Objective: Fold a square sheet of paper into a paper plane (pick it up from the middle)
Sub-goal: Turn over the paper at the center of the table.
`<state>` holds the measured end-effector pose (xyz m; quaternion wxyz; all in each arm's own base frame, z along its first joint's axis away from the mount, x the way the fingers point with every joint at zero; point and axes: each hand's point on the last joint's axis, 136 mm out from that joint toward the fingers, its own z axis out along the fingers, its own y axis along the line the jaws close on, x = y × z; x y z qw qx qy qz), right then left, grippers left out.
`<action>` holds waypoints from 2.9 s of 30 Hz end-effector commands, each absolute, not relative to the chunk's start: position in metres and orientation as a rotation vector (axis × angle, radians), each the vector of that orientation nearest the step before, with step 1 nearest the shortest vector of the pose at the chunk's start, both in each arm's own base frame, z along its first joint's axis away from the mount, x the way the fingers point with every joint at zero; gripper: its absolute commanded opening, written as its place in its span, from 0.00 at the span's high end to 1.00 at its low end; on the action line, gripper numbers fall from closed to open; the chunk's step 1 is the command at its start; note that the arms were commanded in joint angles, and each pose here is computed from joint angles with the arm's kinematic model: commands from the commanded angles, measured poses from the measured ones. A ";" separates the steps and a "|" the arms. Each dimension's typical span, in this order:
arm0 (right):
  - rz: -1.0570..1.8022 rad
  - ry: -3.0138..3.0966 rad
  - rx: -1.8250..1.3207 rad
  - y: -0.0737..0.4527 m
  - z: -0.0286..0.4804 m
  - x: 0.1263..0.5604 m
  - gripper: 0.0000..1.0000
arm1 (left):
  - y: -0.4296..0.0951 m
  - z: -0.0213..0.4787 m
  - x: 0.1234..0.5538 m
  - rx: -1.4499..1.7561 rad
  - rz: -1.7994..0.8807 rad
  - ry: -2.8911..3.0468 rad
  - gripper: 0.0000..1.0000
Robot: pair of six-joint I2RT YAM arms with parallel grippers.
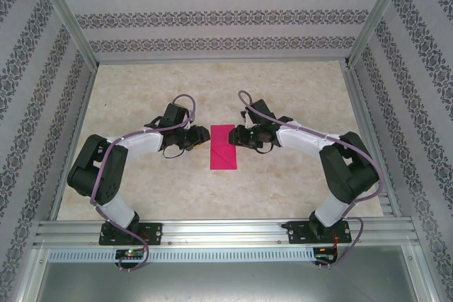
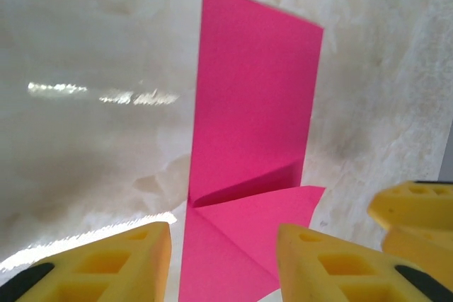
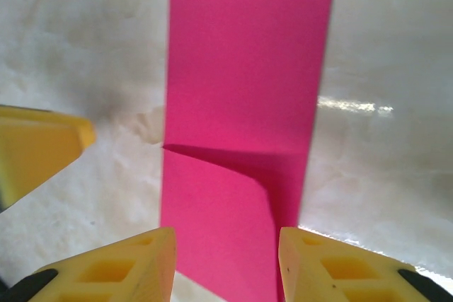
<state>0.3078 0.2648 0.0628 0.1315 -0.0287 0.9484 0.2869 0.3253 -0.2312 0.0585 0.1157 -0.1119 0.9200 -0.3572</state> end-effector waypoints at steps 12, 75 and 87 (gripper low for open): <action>0.905 2.773 -0.144 0.279 0.035 0.320 0.70 | -0.261 0.057 0.313 -0.295 -1.192 2.692 0.55; 0.873 2.692 0.040 0.235 0.060 0.333 0.53 | -0.302 0.044 0.318 -0.157 -1.269 2.715 0.81; 0.634 2.525 0.156 0.163 0.112 0.348 0.22 | -0.295 0.067 0.318 0.007 -1.076 2.756 0.98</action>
